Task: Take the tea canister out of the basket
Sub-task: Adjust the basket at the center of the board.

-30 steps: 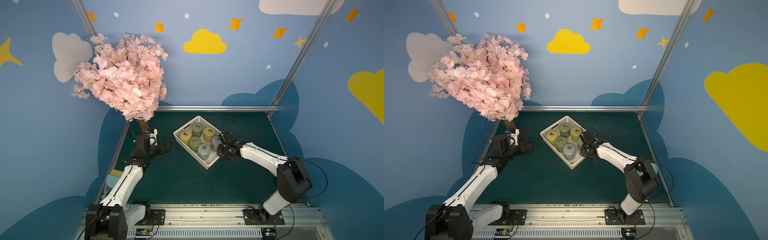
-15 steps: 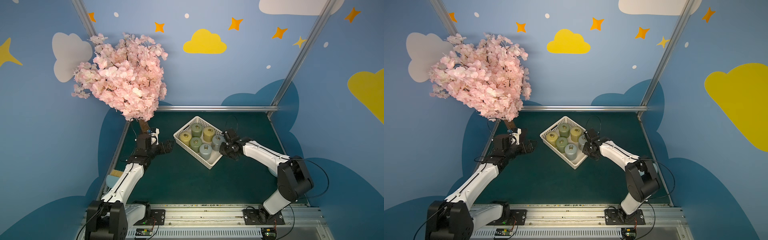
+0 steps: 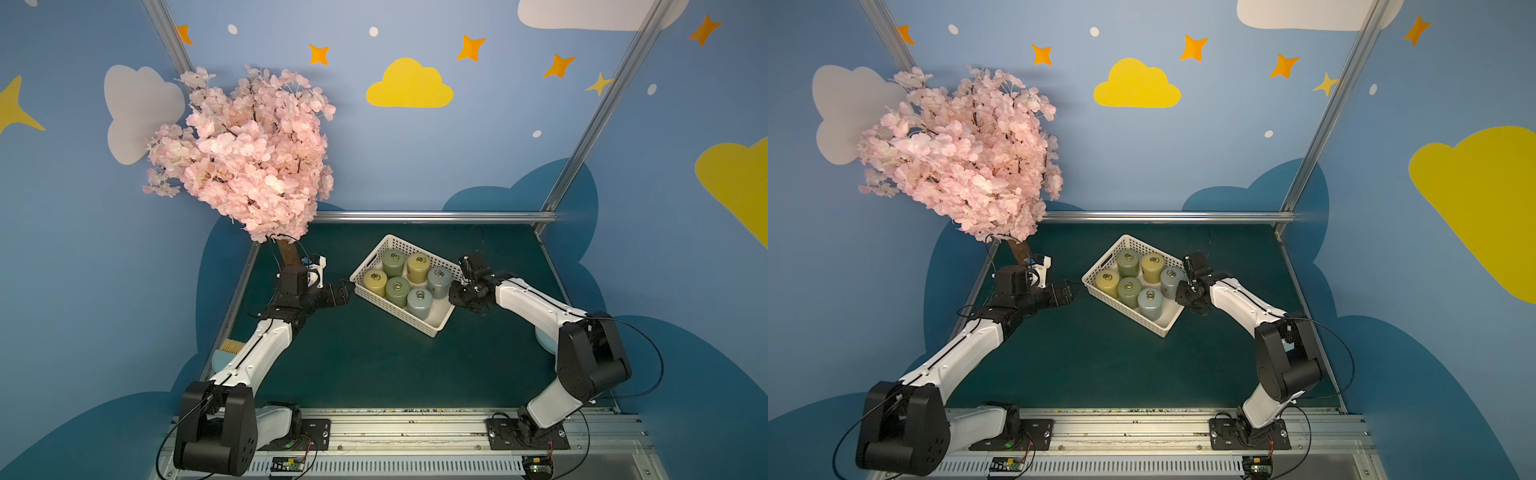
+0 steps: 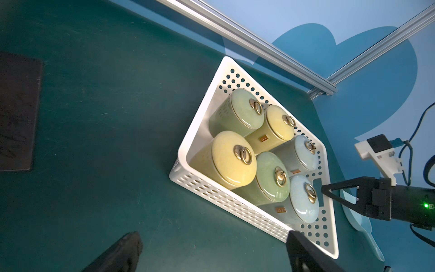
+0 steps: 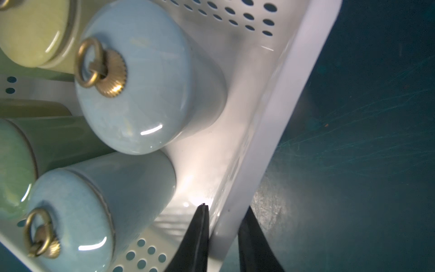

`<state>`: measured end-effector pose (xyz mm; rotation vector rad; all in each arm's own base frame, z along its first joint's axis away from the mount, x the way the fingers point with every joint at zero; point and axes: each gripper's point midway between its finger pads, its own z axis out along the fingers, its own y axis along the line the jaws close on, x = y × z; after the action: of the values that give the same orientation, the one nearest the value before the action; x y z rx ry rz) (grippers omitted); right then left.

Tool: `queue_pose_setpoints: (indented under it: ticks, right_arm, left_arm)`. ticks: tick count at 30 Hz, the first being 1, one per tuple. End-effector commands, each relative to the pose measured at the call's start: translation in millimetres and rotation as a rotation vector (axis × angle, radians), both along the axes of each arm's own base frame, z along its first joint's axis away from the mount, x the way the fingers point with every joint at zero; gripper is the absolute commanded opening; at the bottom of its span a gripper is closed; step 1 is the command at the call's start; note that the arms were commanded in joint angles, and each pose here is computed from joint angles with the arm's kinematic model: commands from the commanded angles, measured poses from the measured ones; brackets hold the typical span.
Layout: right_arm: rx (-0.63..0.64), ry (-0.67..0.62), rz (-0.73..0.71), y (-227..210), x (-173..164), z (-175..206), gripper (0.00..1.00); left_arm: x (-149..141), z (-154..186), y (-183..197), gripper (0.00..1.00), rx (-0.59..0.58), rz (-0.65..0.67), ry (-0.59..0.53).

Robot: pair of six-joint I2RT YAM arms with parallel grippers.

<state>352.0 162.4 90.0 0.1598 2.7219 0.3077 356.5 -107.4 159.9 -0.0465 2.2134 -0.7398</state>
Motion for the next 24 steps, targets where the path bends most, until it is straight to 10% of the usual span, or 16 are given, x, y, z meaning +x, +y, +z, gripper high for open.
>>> queue_pose_setpoints:
  ticks: [1,24]
  right_arm:
    - [-0.081,-0.053,0.091,-19.8,1.2,18.3,0.14]
    - [-0.071,-0.134,0.311,0.4,69.1,31.9,0.11]
  left_arm:
    - [7.2,7.7,-6.4,1.00,-0.021,-0.018,-0.021]
    - [27.3,-18.0,-36.2,1.00,-0.033,-0.057,0.047]
